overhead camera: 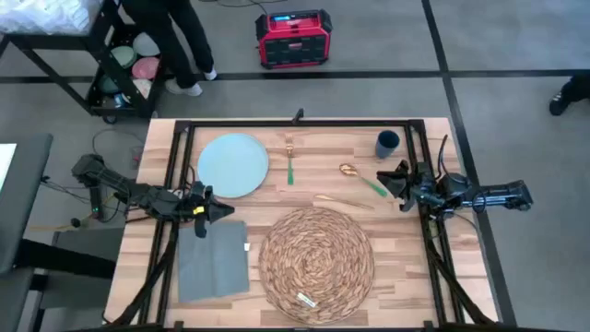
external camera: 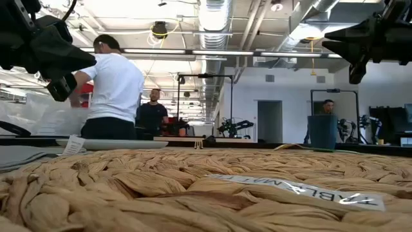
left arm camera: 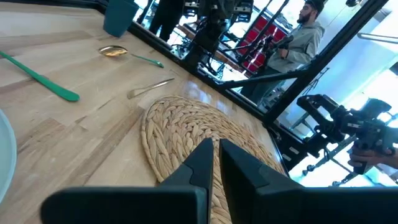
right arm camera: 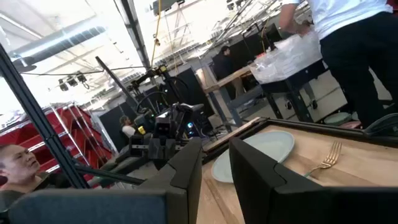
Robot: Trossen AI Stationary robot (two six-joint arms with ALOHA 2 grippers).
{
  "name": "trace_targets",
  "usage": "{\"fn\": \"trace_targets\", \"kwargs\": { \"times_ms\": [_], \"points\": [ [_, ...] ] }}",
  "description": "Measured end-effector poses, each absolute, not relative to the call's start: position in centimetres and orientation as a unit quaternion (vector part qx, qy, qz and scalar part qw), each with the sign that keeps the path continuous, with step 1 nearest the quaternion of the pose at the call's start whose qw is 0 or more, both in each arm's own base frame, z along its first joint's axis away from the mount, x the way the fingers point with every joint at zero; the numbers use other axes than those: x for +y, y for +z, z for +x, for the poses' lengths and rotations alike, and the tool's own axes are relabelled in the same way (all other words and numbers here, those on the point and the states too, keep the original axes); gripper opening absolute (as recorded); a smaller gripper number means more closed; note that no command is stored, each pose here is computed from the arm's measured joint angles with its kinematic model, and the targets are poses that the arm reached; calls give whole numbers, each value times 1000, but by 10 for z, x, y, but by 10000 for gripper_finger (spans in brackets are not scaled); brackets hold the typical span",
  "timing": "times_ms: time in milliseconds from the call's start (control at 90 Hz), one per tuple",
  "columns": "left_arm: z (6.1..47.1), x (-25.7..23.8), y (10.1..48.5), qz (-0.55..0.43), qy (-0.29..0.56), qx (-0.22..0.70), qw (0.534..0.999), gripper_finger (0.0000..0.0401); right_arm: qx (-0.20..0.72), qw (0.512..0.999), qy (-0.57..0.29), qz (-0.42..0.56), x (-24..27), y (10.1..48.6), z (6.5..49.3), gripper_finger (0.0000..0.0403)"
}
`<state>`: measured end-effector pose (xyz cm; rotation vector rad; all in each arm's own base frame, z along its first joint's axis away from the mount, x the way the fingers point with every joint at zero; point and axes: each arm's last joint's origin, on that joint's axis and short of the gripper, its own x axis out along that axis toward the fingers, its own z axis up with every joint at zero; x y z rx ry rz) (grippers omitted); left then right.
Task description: Set table place
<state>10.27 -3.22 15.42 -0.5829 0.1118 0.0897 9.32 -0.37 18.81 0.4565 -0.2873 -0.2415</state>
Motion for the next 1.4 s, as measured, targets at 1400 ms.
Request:
{"fn": "trace_targets", "kwargs": {
  "times_ms": [1400],
  "points": [
    [100,-32,209,-292,10,-31,956,11,-209,947,-100,223,-5,220,84,70]
  ]
}}
